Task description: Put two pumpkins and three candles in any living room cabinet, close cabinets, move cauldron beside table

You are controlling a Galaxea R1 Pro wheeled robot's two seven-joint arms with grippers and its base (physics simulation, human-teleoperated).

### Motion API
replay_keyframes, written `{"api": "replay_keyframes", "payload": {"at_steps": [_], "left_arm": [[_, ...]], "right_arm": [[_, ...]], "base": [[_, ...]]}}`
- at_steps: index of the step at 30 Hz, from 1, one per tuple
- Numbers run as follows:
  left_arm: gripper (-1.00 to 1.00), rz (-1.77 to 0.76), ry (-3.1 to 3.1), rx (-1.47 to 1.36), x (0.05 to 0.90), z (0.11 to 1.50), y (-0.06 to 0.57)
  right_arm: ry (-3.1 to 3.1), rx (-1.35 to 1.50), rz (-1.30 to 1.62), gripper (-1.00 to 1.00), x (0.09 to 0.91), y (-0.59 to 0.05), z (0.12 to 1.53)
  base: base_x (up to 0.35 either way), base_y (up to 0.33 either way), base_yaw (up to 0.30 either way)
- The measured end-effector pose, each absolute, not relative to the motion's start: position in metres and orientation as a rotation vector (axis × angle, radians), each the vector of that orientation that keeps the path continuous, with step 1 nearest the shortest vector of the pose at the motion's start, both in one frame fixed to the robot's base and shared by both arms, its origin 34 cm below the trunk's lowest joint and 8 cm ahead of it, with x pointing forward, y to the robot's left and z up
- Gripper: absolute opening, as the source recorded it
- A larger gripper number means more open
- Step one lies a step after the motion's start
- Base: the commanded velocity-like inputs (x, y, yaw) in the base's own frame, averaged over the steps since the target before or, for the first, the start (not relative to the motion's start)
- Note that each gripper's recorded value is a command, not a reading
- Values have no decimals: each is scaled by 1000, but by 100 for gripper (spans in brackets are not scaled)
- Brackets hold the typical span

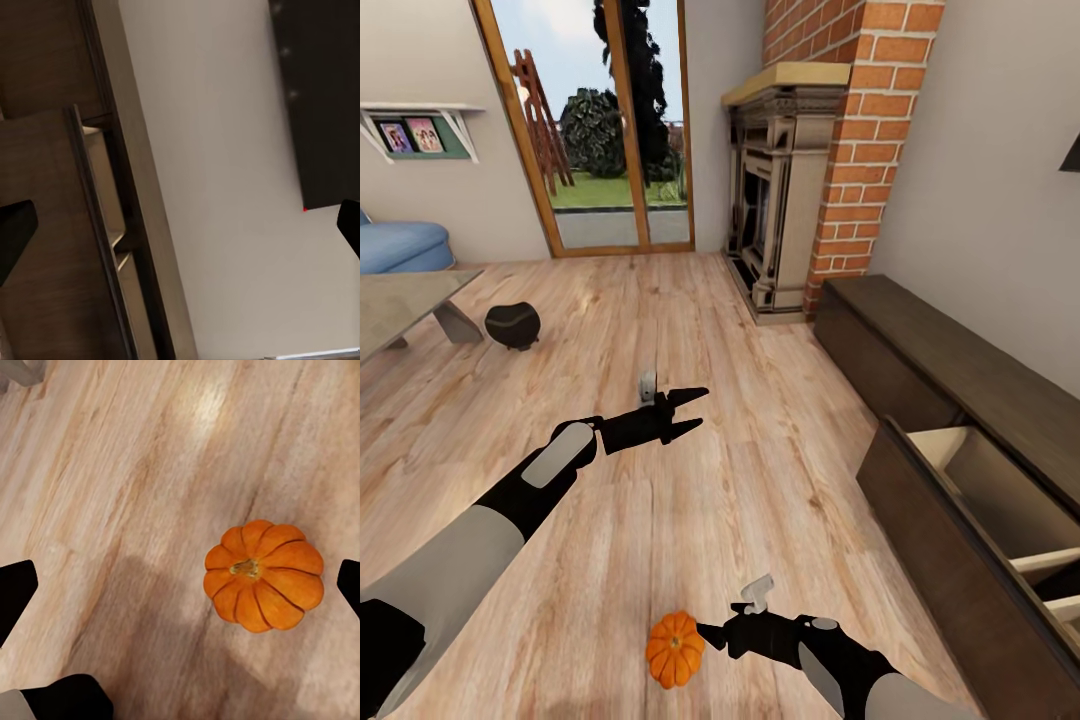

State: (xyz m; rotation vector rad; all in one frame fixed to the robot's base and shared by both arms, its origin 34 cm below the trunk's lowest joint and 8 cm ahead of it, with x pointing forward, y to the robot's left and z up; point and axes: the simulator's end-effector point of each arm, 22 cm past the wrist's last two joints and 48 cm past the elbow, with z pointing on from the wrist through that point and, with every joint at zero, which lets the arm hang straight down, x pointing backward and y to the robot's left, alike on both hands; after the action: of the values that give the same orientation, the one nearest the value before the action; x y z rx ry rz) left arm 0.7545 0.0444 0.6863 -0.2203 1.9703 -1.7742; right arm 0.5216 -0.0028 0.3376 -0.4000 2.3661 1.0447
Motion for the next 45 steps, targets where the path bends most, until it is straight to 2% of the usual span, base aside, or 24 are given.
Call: {"api": "replay_keyframes", "payload": {"at_steps": [29,33,37,45], "left_arm": [[100,-1774,1970,-219,737,622,44],[100,-1778,1980,-233,739,611,44],[100,-1783,1991,-248,740,600,44],[100,-1790,2013,-279,743,577,43]], "right_arm": [[2380,-398,1048,100,503,-6,271],[2456,-337,1127,100,492,-15,263],[2473,-118,1321,100,503,-21,278],[2450,-78,1391,100,505,-33,276]], "base": [[0,0,0],[0,0,0],[0,0,0],[0,0,0]]}}
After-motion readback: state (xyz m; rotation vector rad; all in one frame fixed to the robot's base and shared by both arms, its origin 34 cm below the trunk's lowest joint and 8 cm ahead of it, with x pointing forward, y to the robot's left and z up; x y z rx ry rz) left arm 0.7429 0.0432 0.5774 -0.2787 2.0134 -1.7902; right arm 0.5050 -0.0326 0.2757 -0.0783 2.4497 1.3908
